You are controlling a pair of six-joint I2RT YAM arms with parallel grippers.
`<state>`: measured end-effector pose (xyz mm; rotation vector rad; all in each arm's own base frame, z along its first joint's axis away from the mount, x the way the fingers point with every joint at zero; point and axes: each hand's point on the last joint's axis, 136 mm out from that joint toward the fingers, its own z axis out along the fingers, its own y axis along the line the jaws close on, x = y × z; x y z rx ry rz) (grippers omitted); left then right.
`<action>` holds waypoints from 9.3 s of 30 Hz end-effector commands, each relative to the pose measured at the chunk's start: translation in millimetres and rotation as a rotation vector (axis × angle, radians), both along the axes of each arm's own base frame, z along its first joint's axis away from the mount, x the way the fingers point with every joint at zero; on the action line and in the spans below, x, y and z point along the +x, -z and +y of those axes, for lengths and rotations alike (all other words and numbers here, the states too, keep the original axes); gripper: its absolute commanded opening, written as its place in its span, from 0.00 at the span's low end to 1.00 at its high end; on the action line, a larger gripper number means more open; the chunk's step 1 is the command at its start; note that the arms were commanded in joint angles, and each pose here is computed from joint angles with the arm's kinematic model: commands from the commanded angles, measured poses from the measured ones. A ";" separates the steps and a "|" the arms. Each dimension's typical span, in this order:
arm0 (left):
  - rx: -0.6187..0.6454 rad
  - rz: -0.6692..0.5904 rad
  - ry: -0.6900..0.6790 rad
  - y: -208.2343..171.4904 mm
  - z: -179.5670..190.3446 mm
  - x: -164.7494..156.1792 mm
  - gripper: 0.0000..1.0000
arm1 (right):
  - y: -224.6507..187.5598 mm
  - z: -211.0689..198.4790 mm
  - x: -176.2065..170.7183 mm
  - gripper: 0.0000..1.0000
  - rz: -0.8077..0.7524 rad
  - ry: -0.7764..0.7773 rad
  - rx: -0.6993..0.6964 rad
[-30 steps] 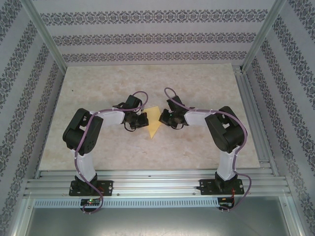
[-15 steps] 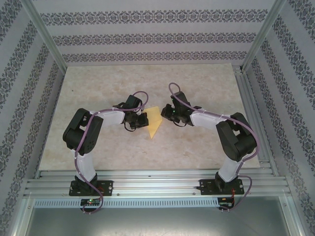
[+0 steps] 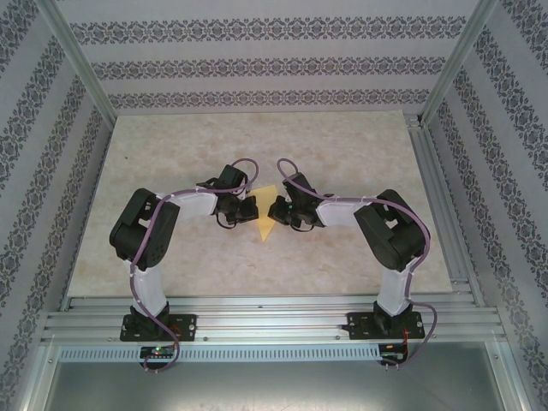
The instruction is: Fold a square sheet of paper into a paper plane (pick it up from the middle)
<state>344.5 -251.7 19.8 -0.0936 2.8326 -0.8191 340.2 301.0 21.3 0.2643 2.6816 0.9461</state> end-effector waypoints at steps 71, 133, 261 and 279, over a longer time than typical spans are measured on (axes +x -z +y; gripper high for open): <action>0.069 0.018 -0.013 15.3 -9.9 -55.3 0.04 | 16.3 -13.6 3.6 0.06 0.021 0.180 0.045; 0.128 0.124 0.039 39.1 8.3 -90.5 0.00 | -10.6 -84.0 64.1 0.04 -0.069 0.153 -0.119; 0.072 -0.989 0.570 -81.3 -34.6 -72.5 0.88 | -58.4 -36.3 -32.5 0.00 -0.010 0.429 0.125; 0.118 -1.102 0.704 -54.1 -64.7 -55.4 0.45 | -53.9 -20.0 -28.4 0.01 0.052 0.433 0.212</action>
